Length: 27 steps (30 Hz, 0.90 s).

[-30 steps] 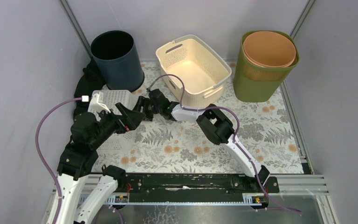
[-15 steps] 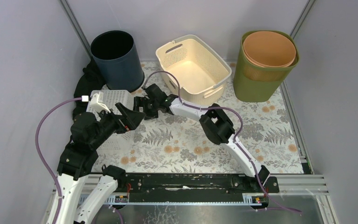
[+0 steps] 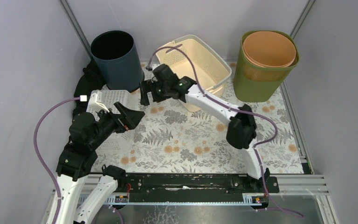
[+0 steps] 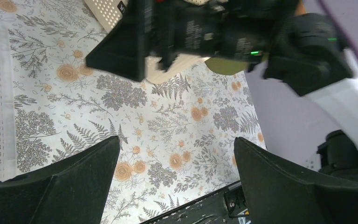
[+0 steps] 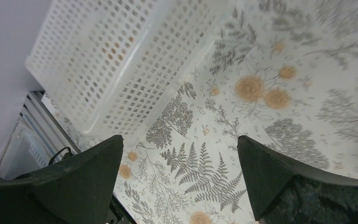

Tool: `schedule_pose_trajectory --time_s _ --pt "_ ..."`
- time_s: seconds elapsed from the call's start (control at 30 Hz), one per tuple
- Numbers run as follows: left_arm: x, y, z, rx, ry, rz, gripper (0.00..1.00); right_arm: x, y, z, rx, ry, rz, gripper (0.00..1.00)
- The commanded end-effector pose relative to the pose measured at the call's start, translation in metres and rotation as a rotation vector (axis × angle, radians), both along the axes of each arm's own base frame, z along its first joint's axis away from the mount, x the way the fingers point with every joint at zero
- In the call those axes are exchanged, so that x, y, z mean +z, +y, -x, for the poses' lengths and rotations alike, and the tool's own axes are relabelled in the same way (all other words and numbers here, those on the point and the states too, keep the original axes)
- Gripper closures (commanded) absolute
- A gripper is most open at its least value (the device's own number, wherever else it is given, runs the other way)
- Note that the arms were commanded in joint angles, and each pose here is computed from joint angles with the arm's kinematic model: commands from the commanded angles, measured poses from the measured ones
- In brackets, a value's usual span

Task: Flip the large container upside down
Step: Move the container to the center of the board.

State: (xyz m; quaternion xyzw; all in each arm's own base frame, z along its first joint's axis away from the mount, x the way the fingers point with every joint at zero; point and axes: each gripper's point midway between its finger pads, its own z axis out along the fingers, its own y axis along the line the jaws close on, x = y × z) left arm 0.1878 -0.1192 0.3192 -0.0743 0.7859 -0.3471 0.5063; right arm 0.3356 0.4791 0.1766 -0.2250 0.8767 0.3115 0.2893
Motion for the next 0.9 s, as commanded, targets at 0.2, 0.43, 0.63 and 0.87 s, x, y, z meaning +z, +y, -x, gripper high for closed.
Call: schedule_pose_trajectory --time_s 0.2,0.43,0.63,0.87 --pt "0.014 0.002 -0.007 0.027 -0.061 0.019 0.0 0.118 -0.073 -0.046 -0.088 -0.268 -0.017 0.01" --pt "0.006 0.0 -0.008 0.019 -0.045 0.017 0.0 0.11 -0.115 -0.083 -0.251 -0.391 0.201 0.01" --pt "0.004 -0.001 -0.009 0.016 -0.041 0.019 0.0 0.077 -0.121 -0.104 -0.247 -0.373 0.321 0.01" --pt "0.004 -0.001 -0.008 0.01 -0.043 0.018 0.0 0.037 -0.127 -0.122 -0.241 -0.328 0.404 0.1"
